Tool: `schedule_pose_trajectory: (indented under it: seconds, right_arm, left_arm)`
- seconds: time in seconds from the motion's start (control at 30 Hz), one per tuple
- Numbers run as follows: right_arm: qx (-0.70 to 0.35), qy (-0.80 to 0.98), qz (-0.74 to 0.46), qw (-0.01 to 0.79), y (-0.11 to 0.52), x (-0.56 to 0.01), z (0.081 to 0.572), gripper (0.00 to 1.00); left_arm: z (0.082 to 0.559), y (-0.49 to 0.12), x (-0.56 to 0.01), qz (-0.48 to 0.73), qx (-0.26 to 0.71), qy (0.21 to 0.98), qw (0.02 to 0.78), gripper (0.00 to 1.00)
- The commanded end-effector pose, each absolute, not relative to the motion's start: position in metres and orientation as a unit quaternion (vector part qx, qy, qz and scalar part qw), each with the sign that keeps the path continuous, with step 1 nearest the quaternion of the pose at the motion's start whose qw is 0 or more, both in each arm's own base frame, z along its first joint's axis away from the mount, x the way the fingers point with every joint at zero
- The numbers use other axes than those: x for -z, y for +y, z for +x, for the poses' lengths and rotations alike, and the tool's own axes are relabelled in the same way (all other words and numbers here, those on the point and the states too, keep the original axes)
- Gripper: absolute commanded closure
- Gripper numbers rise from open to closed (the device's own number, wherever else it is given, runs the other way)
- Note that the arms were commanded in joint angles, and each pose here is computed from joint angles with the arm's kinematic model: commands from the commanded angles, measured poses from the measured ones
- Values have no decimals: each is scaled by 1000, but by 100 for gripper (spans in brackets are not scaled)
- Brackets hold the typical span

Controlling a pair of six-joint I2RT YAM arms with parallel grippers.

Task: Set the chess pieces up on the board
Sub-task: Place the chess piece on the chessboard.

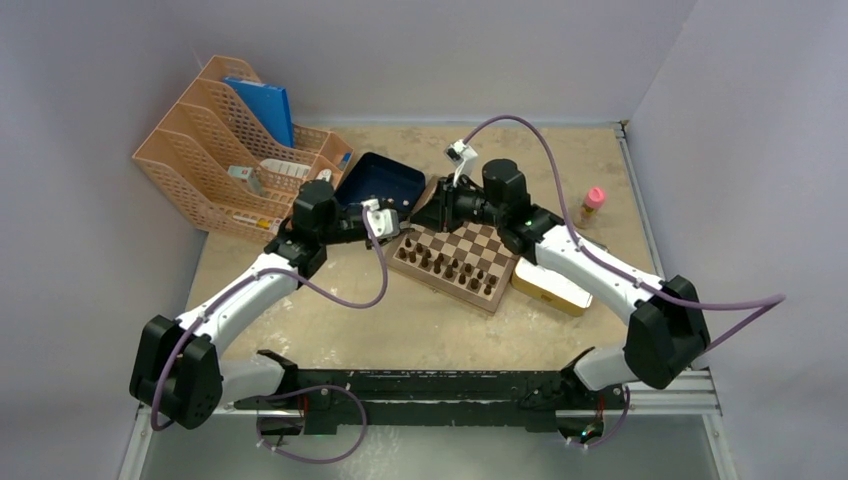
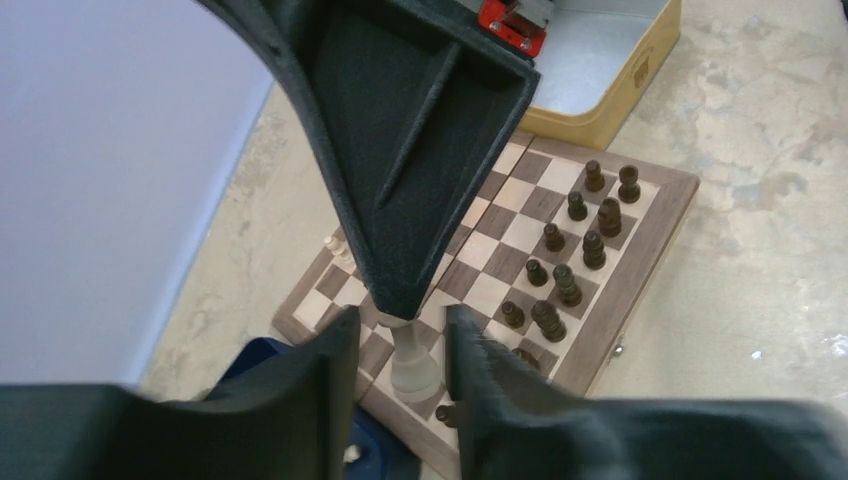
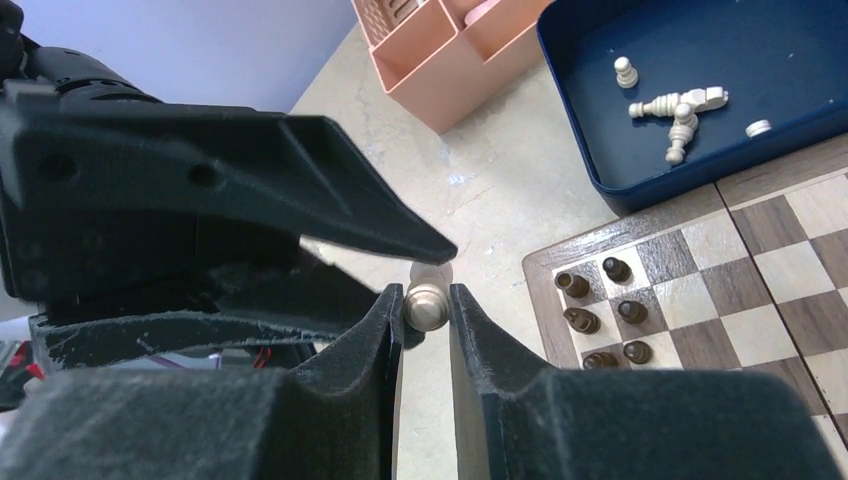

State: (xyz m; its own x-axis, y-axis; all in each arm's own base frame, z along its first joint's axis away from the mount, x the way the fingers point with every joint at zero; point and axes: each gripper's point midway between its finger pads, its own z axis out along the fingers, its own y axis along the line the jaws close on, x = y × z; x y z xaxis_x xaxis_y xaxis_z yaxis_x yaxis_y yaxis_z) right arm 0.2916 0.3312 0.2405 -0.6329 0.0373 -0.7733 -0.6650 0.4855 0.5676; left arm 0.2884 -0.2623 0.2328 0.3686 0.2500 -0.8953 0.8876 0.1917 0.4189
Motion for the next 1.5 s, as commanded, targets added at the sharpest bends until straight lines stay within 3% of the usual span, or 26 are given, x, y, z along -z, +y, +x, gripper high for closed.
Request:
schedule_pose_trajectory:
  seconds: [0.0, 0.07, 0.27, 0.4, 0.63, 0.87, 1.13, 1.47]
  right_arm:
    - [-439, 758, -177, 448, 317, -280, 304, 82]
    - [-410, 767, -145, 472, 305, -282, 315, 83]
    - [-304, 792, -73, 524, 265, -285, 345, 83]
    - [-235, 805, -33, 543, 240, -283, 363, 83]
    - [-126, 839, 16, 530, 199, -251, 392, 83]
    - [-72, 855, 45, 511, 172, -229, 418, 83]
    - [-64, 877, 50, 474, 176, -189, 434, 83]
    - [-51, 898, 52, 433, 181, -146, 447, 82]
  left_arm:
    - [294, -264, -260, 555, 272, 505, 602, 49]
    - [293, -262, -261, 543, 279, 524, 594, 36]
    - [278, -254, -251, 503, 310, 588, 553, 28]
    - [276, -240, -243, 431, 313, 669, 519, 15]
    - [274, -209, -227, 280, 288, 785, 473, 12]
    - [258, -197, -199, 223, 282, 843, 400, 12]
    - [262, -170, -205, 144, 234, 859, 433, 12]
    - [251, -165, -198, 176, 226, 851, 440, 4]
